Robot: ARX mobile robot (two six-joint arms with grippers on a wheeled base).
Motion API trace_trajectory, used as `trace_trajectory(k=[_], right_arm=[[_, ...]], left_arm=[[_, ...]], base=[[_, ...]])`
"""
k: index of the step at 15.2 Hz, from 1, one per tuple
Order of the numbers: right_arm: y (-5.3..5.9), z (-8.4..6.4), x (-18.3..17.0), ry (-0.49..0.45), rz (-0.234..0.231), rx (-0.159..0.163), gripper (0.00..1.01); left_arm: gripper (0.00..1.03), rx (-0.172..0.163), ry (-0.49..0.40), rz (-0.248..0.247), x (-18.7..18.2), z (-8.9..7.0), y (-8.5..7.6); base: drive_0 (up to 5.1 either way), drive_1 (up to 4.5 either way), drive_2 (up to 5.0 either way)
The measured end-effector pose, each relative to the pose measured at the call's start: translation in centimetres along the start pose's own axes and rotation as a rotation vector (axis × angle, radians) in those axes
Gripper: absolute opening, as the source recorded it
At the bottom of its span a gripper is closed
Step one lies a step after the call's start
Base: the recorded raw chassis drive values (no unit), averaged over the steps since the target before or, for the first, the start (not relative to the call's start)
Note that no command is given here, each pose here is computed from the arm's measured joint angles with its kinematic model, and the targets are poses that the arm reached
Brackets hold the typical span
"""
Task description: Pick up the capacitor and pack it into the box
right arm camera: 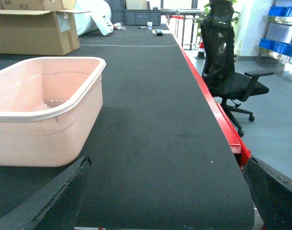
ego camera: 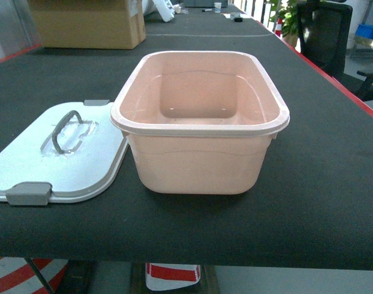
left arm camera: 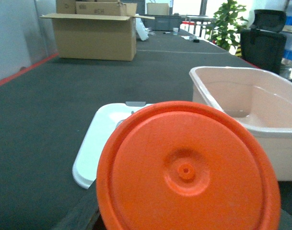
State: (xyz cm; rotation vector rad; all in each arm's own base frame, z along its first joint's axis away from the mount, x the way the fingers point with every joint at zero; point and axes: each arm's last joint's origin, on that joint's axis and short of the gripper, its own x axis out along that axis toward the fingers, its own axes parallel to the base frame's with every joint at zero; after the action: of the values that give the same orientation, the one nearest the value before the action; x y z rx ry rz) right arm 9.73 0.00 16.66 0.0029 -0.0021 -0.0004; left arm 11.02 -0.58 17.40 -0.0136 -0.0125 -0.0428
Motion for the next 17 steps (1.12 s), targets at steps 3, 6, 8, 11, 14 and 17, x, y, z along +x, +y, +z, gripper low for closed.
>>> trace_trajectory(k=[3, 6, 8, 11, 14, 17], right_arm=[[0.0, 0.0, 0.0, 0.000, 0.000, 0.000, 0.98], [0.0, 0.0, 0.0, 0.000, 0.000, 0.000, 0.98], [0.0, 0.0, 0.0, 0.000, 0.000, 0.000, 0.98], [0.0, 0.0, 0.0, 0.000, 0.000, 0.000, 0.98], [0.0, 0.0, 0.0, 0.000, 0.000, 0.000, 0.98], [0.0, 0.0, 0.0, 0.001, 0.000, 0.000, 0.98]], left_arm=[[0.44, -0.043, -0.187, -0.096, 8.3, 6.7, -4.8], [0.44, -0.011, -0.116, -0.174, 21.3, 8.5, -12.5], [0.44, 0.020, -0.027, -0.212, 26.6, 6.8, -15.7], [0.62, 0.007, -0.028, -0.206, 31.8, 5.4, -18.7], [1.00, -0.001, -0.052, -0.184, 32.1, 6.1, -18.3], [0.98, -0.046, -0.194, -0.215, 29.9, 6.0, -16.6]], base=[[0.0, 0.00, 0.0], [0.0, 0.00, 0.0], [0.0, 0.00, 0.0], [0.0, 0.00, 0.0], [0.0, 0.00, 0.0], [0.0, 0.00, 0.0]])
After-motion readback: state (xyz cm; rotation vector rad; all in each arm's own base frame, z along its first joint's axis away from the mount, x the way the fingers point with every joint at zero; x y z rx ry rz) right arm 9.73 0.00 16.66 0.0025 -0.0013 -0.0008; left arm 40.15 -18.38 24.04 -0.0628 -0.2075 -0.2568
